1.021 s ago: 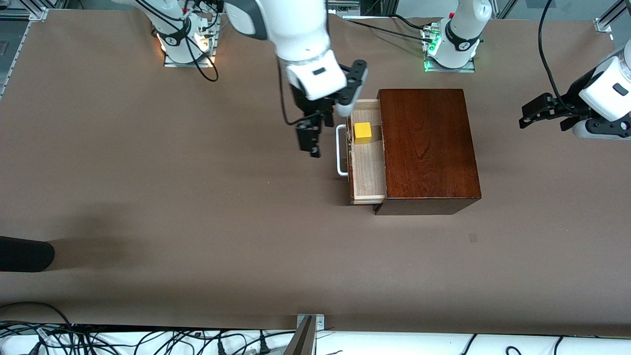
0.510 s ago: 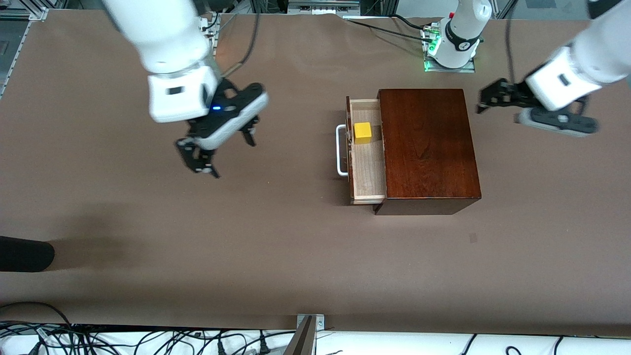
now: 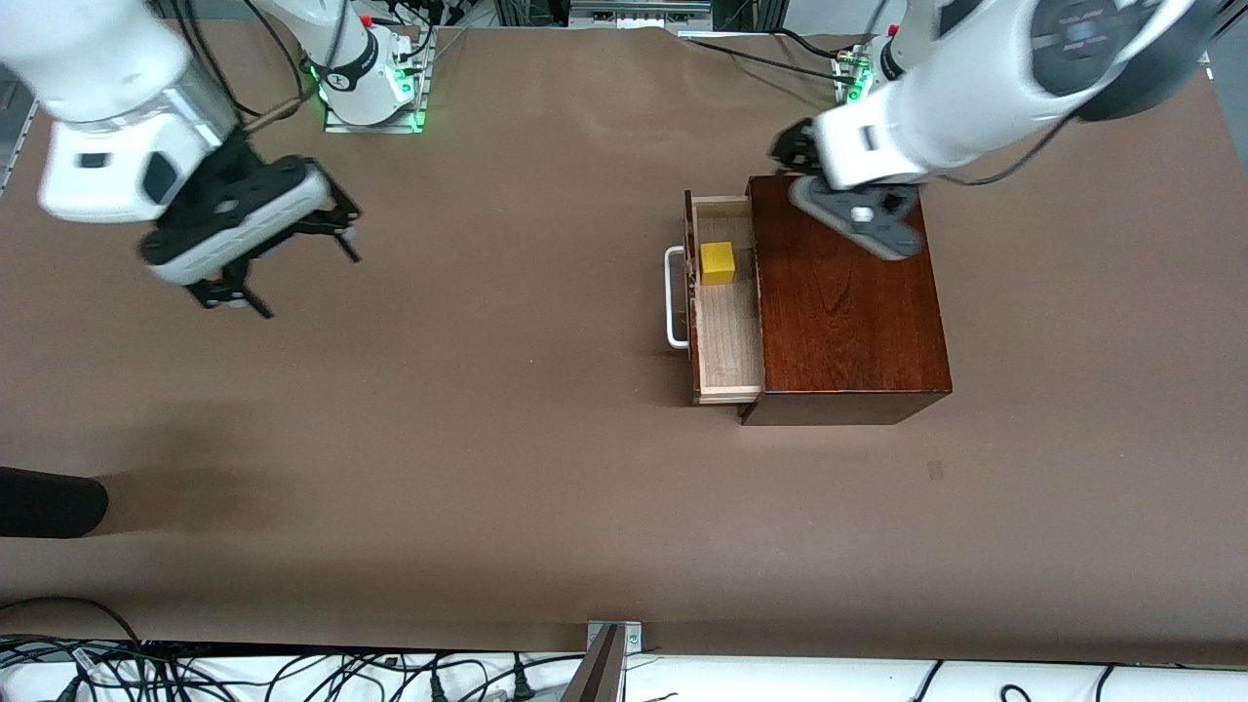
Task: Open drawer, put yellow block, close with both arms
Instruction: 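Lift the right gripper away while the left gripper reaches the drawer, then push the drawer front shut with the left gripper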
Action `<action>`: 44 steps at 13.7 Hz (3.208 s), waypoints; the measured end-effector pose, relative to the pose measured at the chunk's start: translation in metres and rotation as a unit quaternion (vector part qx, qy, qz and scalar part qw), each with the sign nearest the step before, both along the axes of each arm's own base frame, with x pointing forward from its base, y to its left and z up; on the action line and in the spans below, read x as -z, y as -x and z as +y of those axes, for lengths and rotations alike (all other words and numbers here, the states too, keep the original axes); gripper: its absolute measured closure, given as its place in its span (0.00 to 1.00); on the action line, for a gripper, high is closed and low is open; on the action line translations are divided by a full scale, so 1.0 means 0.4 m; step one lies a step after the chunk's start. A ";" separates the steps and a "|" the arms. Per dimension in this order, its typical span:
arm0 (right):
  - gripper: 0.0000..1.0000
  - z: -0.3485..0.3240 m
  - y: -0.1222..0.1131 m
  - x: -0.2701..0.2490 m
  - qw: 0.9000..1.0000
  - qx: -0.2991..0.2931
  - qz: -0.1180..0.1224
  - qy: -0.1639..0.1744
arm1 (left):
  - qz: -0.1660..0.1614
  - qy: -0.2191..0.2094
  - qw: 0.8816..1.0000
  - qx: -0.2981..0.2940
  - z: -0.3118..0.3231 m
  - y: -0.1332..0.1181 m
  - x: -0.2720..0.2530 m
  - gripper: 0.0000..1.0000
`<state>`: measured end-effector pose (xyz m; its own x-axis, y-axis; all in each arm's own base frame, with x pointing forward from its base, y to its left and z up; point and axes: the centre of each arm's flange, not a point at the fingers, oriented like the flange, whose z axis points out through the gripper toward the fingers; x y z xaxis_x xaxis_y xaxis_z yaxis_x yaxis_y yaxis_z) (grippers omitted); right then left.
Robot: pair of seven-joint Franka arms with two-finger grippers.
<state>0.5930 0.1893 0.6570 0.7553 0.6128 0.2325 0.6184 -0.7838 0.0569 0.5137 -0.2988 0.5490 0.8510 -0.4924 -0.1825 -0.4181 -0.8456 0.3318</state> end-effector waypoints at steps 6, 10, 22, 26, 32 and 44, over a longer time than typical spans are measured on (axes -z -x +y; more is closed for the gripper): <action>0.00 -0.235 -0.009 0.069 0.997 0.061 0.041 0.003 | -0.007 0.077 0.991 0.108 -0.163 -0.075 0.131 0.00; 0.00 -0.302 -0.018 0.149 0.994 0.080 0.073 0.006 | -0.076 0.066 0.953 0.284 -0.264 -0.055 0.220 0.00; 0.00 -0.399 0.027 0.182 0.973 0.190 0.129 0.024 | -0.111 0.009 0.822 0.558 -0.459 0.004 0.591 0.00; 0.00 -0.411 0.030 0.184 0.968 0.209 0.134 0.023 | -0.098 -0.003 0.824 0.558 -0.437 -0.005 0.622 0.00; 0.00 -0.403 0.033 0.193 0.957 0.249 0.144 0.029 | -0.092 -0.033 0.808 0.582 -0.445 0.010 0.621 0.00; 0.00 -0.408 0.028 0.204 0.956 0.251 0.144 0.037 | -0.056 -0.107 0.868 0.482 -0.389 -0.002 0.632 0.00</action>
